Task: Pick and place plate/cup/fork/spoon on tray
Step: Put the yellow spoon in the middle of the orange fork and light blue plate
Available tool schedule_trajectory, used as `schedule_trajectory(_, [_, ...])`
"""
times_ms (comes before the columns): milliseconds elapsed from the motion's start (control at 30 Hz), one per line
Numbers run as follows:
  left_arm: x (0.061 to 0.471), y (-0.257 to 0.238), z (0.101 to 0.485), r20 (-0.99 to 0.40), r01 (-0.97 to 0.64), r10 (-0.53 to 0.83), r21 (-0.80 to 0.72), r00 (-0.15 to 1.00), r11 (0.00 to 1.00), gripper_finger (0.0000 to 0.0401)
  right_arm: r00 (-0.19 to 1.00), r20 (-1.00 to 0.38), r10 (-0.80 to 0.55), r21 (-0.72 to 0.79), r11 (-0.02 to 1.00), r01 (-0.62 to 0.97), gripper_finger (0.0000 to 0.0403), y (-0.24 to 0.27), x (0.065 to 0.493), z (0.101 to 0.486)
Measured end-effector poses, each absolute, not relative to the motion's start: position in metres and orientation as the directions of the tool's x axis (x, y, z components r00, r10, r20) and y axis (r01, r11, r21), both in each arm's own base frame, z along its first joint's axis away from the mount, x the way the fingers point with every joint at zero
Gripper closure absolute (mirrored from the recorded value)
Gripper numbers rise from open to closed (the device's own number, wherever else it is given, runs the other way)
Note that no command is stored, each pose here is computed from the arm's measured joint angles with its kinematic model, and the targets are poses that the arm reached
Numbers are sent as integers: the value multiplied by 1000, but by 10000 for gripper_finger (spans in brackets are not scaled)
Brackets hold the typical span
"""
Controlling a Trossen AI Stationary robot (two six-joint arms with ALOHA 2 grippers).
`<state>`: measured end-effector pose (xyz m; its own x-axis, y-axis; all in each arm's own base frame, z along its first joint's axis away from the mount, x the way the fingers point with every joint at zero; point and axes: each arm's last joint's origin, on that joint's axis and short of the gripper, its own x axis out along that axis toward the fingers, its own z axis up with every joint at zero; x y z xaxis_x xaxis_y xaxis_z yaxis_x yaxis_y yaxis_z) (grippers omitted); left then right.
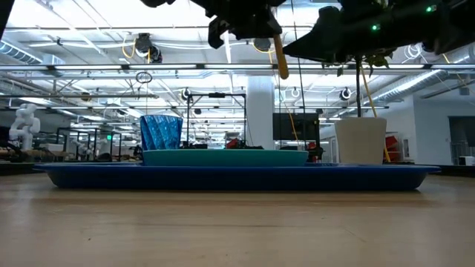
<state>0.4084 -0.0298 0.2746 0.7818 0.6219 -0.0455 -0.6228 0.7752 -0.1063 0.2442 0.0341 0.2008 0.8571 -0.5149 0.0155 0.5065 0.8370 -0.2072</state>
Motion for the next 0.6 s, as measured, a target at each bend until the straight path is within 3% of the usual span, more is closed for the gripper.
schedule_trajectory(433, [408,-44,280,-7,-538,542,-141,840,831,356,857,-4,-515,-198,840,504,253,34,244,198])
schedule_trajectory(500, [408,-46,280,-8,-536,540,-132,842,834,356,857,-17,-515,-210,840,501,276,34,244,197])
schedule_trajectory(600, [408,-47,280,-10,-536,539,-127,842,835,352,863,-35,-503,-224,846,484,351,34,244,195])
